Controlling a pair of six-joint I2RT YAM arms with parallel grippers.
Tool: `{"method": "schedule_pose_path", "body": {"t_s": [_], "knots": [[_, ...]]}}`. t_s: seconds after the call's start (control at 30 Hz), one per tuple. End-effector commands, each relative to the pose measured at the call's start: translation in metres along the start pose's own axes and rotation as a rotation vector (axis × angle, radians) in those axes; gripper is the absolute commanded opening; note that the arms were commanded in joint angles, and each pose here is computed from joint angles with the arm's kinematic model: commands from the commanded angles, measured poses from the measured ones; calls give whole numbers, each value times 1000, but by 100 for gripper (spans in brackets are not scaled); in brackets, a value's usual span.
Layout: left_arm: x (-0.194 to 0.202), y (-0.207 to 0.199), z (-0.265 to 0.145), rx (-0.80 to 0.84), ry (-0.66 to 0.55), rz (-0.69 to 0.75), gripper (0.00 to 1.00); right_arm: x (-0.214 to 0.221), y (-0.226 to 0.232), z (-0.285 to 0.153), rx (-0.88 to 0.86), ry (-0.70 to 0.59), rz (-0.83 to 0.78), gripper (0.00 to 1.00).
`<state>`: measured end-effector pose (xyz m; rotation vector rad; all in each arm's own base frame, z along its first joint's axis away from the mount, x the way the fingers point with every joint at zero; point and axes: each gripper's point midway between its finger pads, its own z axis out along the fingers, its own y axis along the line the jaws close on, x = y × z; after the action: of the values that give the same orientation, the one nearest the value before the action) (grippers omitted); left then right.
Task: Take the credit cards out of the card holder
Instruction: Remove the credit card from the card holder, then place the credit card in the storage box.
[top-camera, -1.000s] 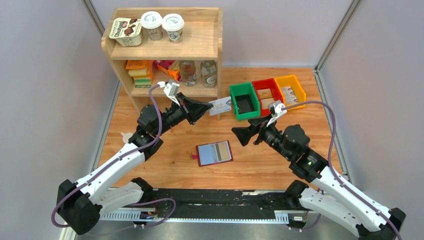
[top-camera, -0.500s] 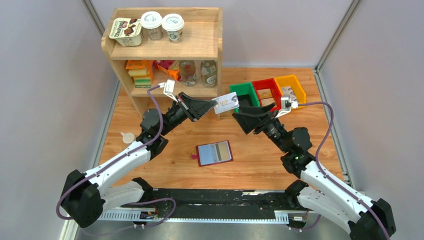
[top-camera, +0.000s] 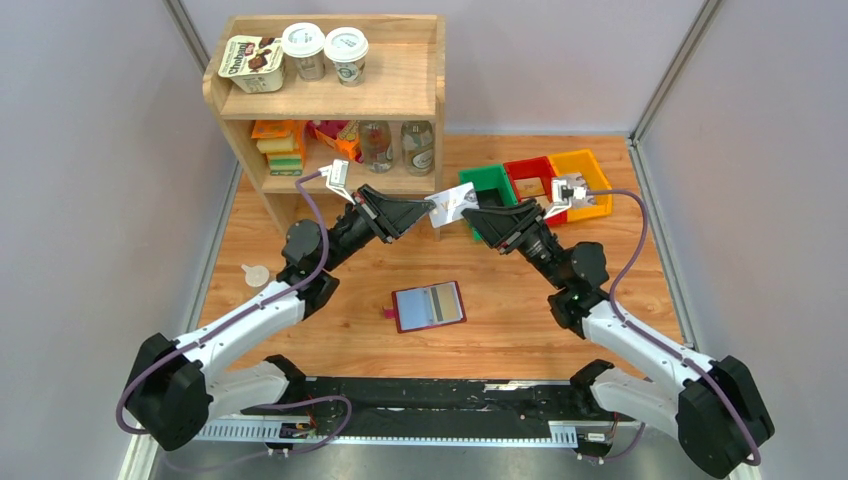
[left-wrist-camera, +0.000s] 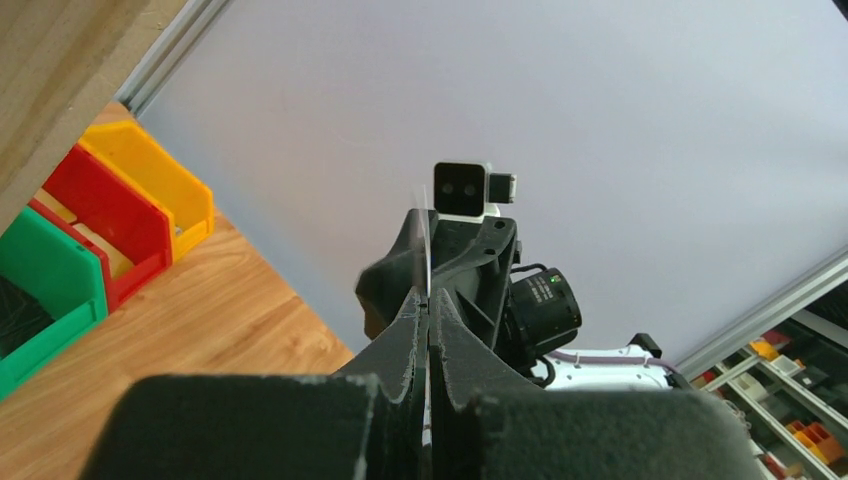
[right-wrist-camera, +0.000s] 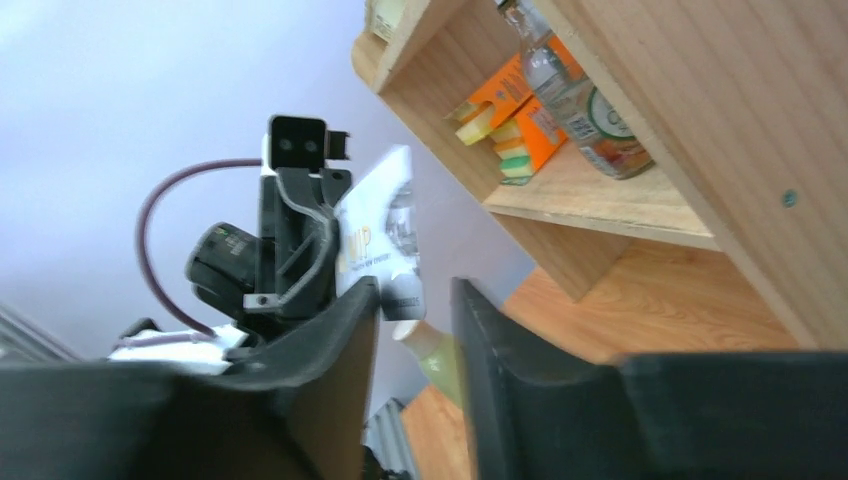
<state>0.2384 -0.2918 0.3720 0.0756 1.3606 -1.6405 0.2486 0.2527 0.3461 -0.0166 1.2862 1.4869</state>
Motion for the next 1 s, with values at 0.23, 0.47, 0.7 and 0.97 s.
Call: {"method": "schedule_pose_path", "body": {"t_s": [0.23, 0.47, 0.7, 0.97], "knots": [[7, -1, -7, 26, 20, 13, 0, -37, 37, 5, -135, -87, -21, 0], [53, 52, -47, -275, 282, 95, 61, -57, 6, -10, 48, -82, -103, 0], [66, 74, -103, -440, 335, 168, 94, -94, -44, -41, 380, -60, -285, 0], [56, 67, -124, -474, 241, 167, 98, -147, -120, -98, 734, -131, -343, 0]]}}
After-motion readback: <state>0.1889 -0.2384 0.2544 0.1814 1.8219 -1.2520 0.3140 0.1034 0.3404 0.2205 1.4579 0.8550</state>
